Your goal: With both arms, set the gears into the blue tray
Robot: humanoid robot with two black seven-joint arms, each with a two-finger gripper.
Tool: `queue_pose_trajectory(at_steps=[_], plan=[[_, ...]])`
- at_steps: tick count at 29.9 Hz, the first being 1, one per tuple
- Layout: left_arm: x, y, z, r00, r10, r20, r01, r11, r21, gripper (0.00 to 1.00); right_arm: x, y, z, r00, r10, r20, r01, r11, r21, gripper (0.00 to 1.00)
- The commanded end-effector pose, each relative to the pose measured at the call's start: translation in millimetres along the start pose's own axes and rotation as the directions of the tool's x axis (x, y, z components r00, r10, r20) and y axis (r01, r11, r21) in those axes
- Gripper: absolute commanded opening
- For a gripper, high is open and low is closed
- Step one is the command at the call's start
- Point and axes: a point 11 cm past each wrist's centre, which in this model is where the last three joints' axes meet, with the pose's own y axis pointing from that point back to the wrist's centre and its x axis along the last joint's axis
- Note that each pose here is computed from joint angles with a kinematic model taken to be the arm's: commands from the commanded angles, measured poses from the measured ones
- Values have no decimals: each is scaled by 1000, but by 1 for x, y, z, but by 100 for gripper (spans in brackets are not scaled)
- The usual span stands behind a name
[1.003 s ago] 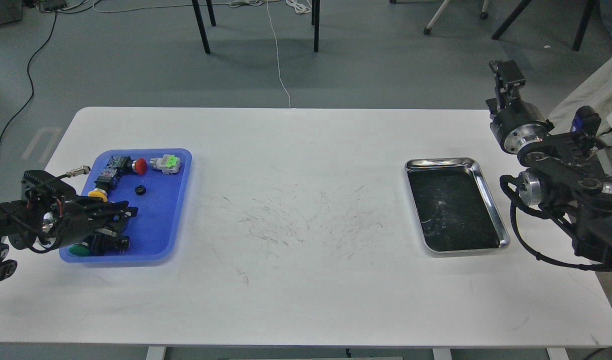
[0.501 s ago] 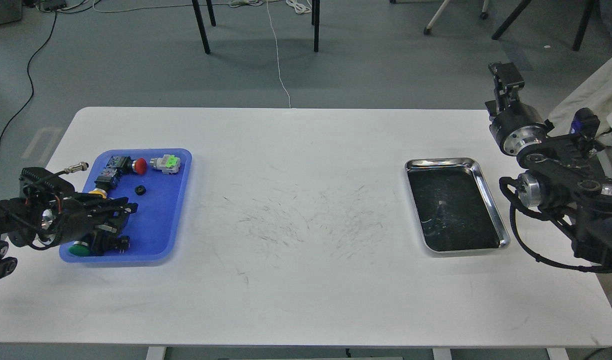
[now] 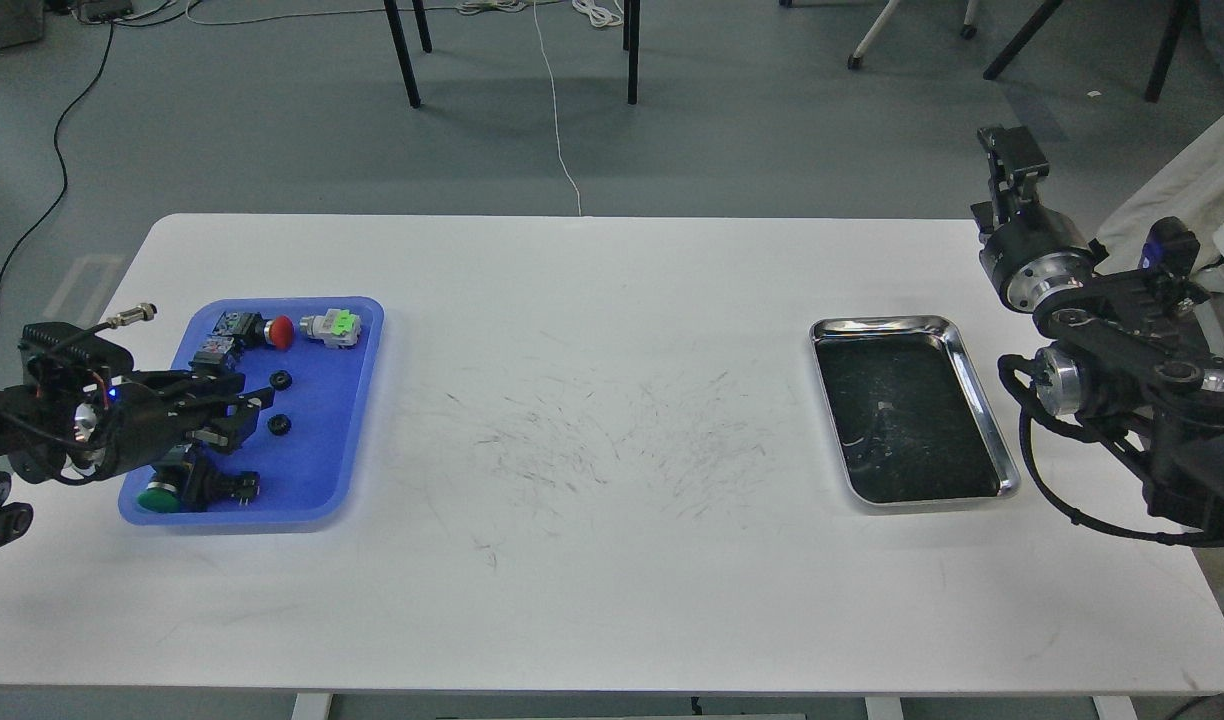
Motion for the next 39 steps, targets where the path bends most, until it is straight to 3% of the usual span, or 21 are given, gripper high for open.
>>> queue_pose_trajectory(at_steps=[1, 9, 18, 20, 22, 23, 29, 34, 39], plan=[[29, 7, -12, 988, 92, -128, -86, 995, 47, 50, -2, 2, 3, 1000, -5, -3, 5, 1000, -7, 95], [93, 38, -41, 837, 286, -466, -260, 958, 122, 51, 5, 2, 1, 1000, 4, -8, -4, 1000, -4, 95], [113, 58, -59, 580, 424, -696, -394, 893, 217, 59, 24, 5, -12, 1000, 0, 18, -1, 1000, 15, 96], [120, 68, -65, 507, 456, -732, -427, 870, 247, 69, 23, 6, -21, 998, -20, 52, 18, 999, 36, 96], [126, 77, -75, 417, 500, -759, -462, 836, 297, 93, 23, 11, -22, 997, -32, 73, 29, 999, 36, 96], [128, 78, -76, 384, 510, -770, -473, 825, 310, 99, 24, 12, -22, 997, -32, 77, 29, 999, 35, 96], [134, 75, -70, 331, 478, -813, -490, 824, 285, 99, 23, 24, -20, 990, -55, 130, 52, 998, 26, 96], [138, 58, -56, 299, 334, -894, -473, 865, 164, 99, 19, 37, -21, 983, -89, 164, 84, 996, 33, 97], [151, 46, -59, 248, 324, -913, -509, 846, 162, 99, 2, 41, -23, 976, -131, 176, 125, 991, 45, 97]])
